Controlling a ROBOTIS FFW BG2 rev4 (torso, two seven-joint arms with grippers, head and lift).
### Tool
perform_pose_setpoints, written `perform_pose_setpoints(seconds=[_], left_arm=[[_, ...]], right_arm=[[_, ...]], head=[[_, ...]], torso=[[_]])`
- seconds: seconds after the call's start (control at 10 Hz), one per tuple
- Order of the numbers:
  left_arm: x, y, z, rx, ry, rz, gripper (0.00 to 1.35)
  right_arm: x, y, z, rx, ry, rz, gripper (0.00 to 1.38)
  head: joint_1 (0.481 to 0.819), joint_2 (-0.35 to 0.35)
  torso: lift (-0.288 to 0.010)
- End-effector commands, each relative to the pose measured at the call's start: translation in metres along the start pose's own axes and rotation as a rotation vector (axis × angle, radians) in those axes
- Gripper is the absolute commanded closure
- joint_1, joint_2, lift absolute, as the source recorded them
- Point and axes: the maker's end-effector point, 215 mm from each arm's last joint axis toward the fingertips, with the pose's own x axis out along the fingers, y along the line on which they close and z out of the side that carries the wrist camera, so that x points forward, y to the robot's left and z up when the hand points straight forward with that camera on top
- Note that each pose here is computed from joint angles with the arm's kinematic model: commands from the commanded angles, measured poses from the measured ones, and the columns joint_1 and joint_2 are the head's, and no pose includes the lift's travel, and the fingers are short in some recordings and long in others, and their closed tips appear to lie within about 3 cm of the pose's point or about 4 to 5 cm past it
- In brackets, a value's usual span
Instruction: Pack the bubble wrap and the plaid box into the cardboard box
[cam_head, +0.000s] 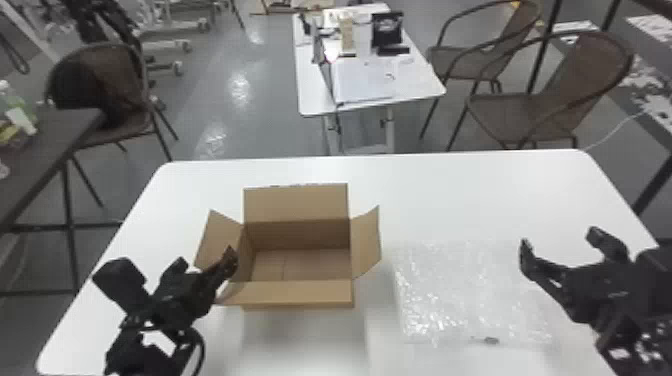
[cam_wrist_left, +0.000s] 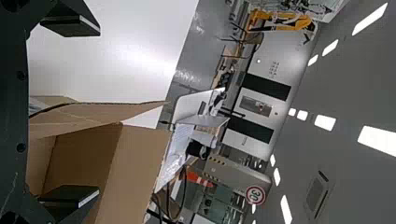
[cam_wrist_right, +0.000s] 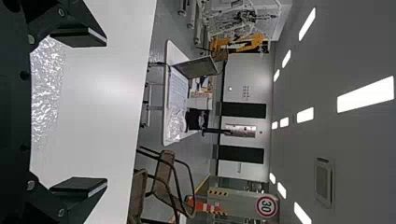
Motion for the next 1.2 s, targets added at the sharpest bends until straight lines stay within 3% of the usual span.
perform_pose_setpoints(seconds=[0.0, 0.1, 0.3, 0.4, 1.0, 1.1], left_arm=[[0.0089, -0.0027, 0.0020, 0.001, 0.004, -0.014, 0.13], [0.0107, -0.0038, 0.0009, 0.003, 0.011, -0.020, 0.21], [0.0093, -0.0038, 0.0028, 0.010, -0.001, -0.019, 0.95], [0.0086, -0.0026, 0.0045, 0.011, -0.006, -0.013, 1.07], [0.0095, -0.0092, 0.0073, 0.022, -0.016, -0.031, 1.08], [0.0096, -0.0104, 0.0100, 0.027, -0.025, -0.034, 1.23]], right_arm=[[0.0007, 0.0011, 0.0003, 0.001, -0.001, 0.002, 0.22], [0.0014, 0.0019, 0.0004, 0.002, -0.001, 0.003, 0.22], [0.0015, 0.0029, -0.0013, 0.008, 0.001, 0.005, 0.22], [0.0016, 0.0039, -0.0015, 0.010, 0.001, 0.006, 0.22], [0.0051, 0.0089, -0.0059, 0.021, 0.006, 0.016, 0.22], [0.0050, 0.0089, -0.0067, 0.022, 0.008, 0.016, 0.22]], head=[[0.695, 0.136], [0.695, 0.133], [0.695, 0.132], [0.695, 0.133], [0.695, 0.140], [0.695, 0.137]], torso=[[-0.065], [-0.065], [-0.065], [-0.065], [-0.065], [-0.065]])
